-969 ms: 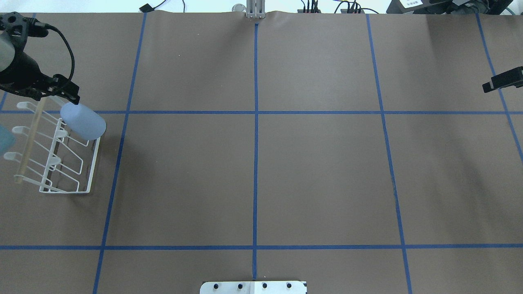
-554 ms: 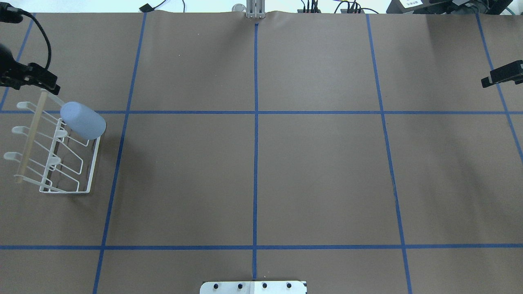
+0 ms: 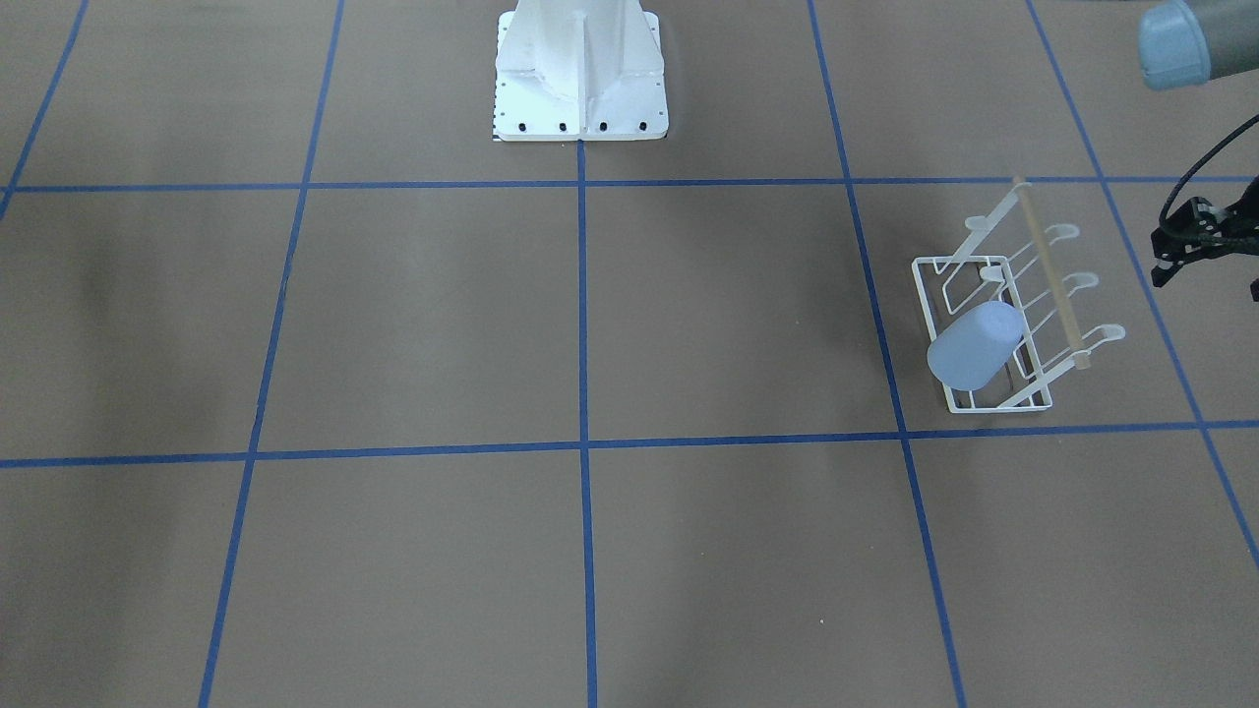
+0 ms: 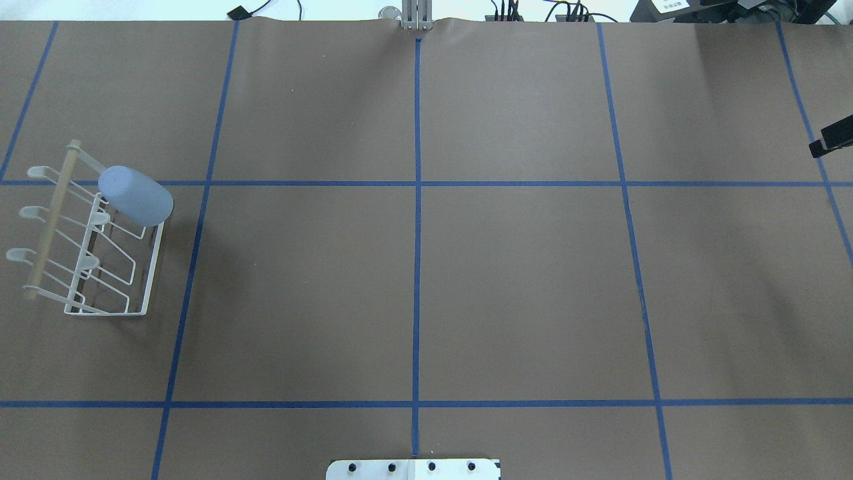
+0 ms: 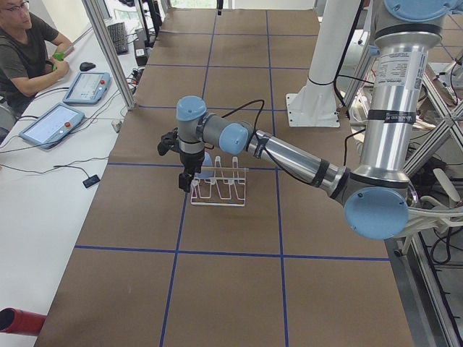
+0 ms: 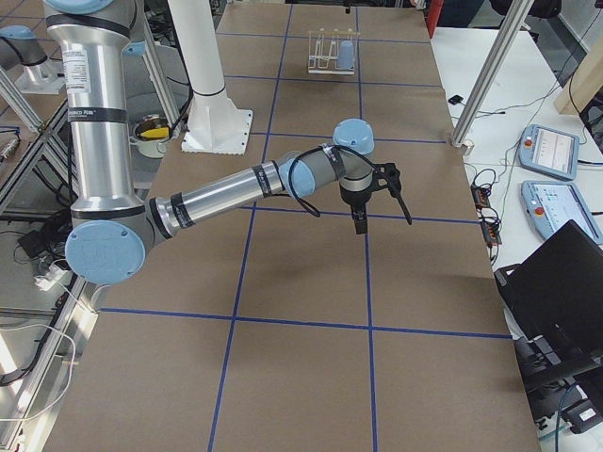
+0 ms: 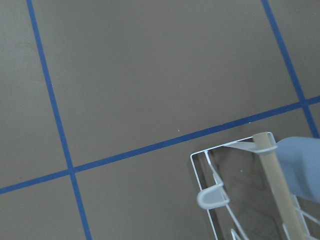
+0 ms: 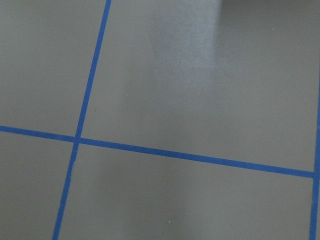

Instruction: Hang cup on cup holder

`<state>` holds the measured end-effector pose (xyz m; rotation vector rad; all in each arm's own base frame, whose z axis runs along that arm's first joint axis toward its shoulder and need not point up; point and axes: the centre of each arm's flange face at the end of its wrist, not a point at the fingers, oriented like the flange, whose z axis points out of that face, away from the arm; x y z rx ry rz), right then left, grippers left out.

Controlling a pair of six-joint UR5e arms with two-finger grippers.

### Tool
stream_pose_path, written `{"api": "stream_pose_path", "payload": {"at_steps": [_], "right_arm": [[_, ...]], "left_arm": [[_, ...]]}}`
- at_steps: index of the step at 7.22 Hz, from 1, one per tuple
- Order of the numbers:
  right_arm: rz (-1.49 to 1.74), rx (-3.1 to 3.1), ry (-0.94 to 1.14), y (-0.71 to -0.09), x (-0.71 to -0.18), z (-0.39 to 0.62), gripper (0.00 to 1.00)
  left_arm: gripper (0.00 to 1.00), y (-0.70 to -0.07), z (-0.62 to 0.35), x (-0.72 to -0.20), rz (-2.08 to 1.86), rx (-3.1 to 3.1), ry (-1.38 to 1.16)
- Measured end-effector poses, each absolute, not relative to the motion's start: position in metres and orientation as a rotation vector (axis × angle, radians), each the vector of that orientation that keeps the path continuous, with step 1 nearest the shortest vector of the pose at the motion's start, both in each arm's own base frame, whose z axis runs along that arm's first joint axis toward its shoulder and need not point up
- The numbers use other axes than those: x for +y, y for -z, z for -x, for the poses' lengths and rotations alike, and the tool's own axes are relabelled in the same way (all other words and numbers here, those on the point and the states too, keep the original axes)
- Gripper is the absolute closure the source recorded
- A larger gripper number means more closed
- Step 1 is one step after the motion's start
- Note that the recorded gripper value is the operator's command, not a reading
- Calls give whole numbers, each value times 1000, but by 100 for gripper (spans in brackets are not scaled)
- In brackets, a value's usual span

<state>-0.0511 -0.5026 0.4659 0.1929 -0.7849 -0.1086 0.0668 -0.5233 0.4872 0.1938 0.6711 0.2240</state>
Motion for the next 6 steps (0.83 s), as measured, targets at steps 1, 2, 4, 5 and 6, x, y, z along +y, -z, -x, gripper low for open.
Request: {"api": "stream_pose_path", "payload": {"at_steps": [1,2,4,5,6], "right_arm": [[-172,-761,122,-470,-498,40,0],[-155,-740,123,-476,-492,32,0],[-159,-708,140,-490,-482,8,0],[-160,-705,147,-495,-478,1,0],[-158,-706,150,-498,-476,-1,0]], "left_arm": [[2,-496,-60,-525,-187,666,-223],[2,-501,-55,-522,-187,665,-230],[2,-504,-52,-510,-199,698,-222],[2,-510,-53,-500,-173,741,-192],[2,-520,-51,-487,-144,770,-174]]}}
